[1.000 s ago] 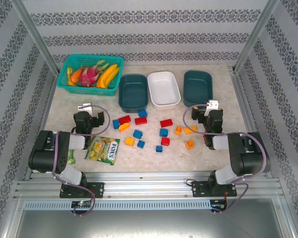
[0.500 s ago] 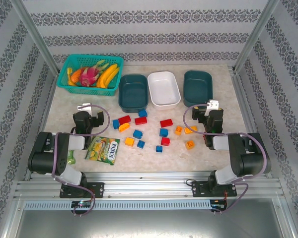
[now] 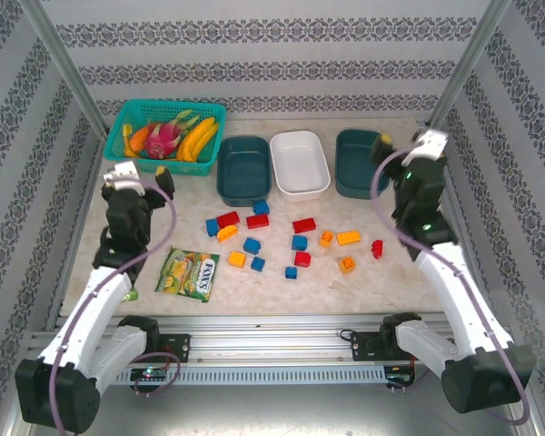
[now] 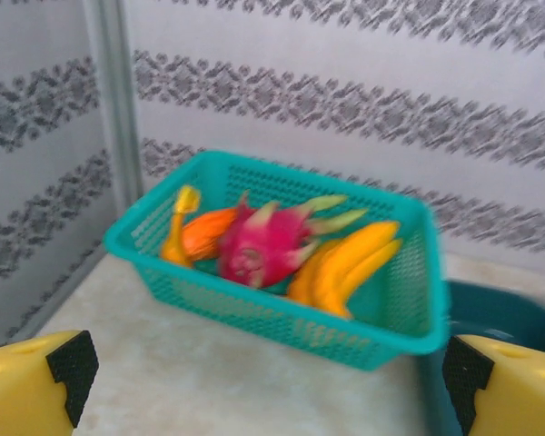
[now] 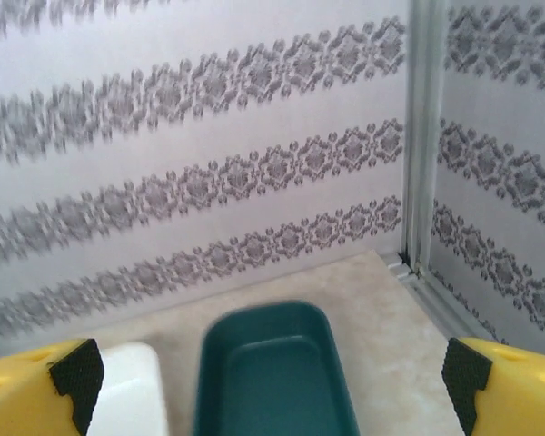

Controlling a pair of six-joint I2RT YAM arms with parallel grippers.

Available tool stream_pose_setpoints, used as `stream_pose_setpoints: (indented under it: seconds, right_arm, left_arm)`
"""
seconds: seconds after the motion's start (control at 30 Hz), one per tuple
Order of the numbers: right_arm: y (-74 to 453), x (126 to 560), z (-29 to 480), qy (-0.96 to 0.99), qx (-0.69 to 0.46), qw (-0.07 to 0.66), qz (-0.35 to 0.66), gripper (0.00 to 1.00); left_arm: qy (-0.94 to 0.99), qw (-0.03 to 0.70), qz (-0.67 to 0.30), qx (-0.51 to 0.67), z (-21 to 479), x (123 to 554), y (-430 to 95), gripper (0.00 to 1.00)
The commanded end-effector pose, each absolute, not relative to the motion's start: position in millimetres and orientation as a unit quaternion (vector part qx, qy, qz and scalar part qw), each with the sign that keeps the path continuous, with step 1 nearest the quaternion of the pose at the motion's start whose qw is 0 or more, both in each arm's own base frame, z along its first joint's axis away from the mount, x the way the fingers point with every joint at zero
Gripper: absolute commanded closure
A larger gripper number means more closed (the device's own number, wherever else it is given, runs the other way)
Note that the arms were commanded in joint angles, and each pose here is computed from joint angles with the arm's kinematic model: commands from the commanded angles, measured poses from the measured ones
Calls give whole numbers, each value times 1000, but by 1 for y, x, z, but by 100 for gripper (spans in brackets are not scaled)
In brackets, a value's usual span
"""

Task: Sort the legos into containers by color

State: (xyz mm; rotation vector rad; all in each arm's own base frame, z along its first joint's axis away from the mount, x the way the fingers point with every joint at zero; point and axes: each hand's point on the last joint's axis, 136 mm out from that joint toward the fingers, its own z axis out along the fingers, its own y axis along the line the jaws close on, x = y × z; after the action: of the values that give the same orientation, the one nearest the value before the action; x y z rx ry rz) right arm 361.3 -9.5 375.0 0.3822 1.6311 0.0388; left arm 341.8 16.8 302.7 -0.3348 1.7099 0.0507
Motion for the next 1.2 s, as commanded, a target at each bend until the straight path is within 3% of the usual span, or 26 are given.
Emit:
stream_pose_setpoints:
  seconds: [0.0,0.13,0.43,0.77,1.17]
  right_arm:
    - [2,330,282,846,249,461,96,2]
    - [9,289,234,912,268,309,38,2]
    - [13,239,137,960,255,108,39,18]
    - [11,250,70,971,236,8,40,33]
    - [-2,262,44,976,214,-36,29,45]
  left_arm:
    - [831,492,-67,-252,267,319,1,0]
    - [862,409,-245,-172,258,338,-80,0]
    - [889,306,-338,-33,219,294,-212,0]
    - [883,261,-382,78,205,275,-289,0]
    - [877,256,-397,88,209,275,-312,3]
